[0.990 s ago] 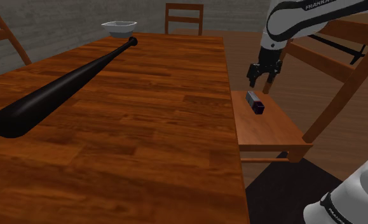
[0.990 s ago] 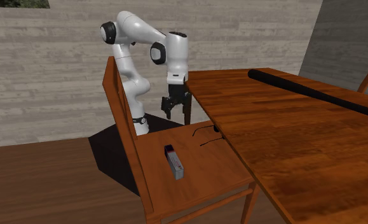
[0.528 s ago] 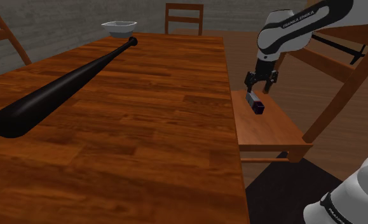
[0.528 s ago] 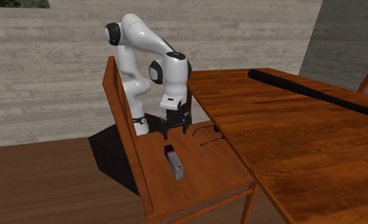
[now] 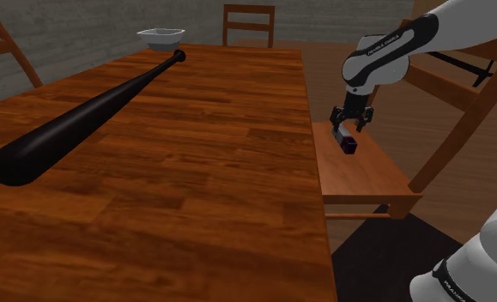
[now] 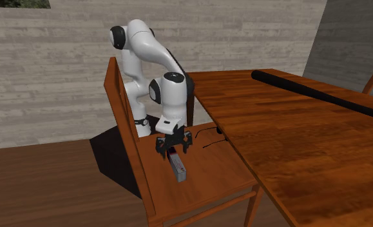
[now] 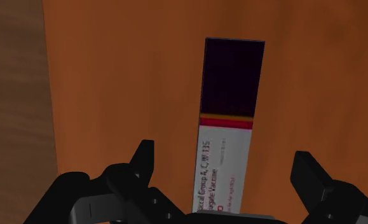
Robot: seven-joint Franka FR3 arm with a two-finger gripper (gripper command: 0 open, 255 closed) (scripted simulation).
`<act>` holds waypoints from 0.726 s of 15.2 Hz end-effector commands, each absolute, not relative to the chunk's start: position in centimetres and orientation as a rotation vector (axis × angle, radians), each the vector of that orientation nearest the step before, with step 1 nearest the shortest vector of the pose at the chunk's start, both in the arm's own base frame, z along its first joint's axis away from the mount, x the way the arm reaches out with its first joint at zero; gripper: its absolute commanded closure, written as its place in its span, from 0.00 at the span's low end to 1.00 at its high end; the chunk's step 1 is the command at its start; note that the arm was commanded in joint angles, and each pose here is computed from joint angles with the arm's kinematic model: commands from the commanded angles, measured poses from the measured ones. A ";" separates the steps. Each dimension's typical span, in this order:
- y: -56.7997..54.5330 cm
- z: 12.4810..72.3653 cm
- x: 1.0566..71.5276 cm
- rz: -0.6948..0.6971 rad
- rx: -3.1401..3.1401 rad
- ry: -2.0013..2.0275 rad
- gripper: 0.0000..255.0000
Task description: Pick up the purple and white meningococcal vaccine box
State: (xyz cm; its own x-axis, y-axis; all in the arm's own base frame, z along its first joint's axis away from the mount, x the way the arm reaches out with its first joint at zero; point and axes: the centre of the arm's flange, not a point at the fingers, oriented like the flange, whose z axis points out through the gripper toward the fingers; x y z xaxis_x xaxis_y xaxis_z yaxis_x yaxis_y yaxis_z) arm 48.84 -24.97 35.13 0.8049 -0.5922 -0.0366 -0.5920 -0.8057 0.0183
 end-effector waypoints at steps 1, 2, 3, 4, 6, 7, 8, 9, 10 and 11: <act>-25.0 34.0 48.9 -0.063 2.978 -0.979 0.00; -25.0 33.5 48.9 -0.063 2.978 -0.979 0.00; -25.0 33.0 48.9 -0.063 2.978 -0.979 0.00; -25.0 32.7 48.9 -0.063 2.978 -0.979 0.00; -25.1 32.6 48.9 -0.063 2.978 -0.979 1.00; -25.0 32.6 48.9 -0.063 2.978 -0.979 1.00; -25.0 32.6 48.9 -0.063 2.978 -0.979 1.00; -25.0 32.6 48.8 -0.063 2.978 -0.979 1.00; -25.0 32.6 48.8 -0.063 2.978 -0.979 1.00; -25.0 32.6 48.8 -0.063 2.978 -0.979 1.00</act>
State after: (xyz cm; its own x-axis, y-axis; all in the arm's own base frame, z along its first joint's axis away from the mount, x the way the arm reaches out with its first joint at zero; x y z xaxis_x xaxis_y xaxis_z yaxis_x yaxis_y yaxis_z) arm 48.84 -25.03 32.67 0.8039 -0.5937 -0.0356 -0.5935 -0.8047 0.0179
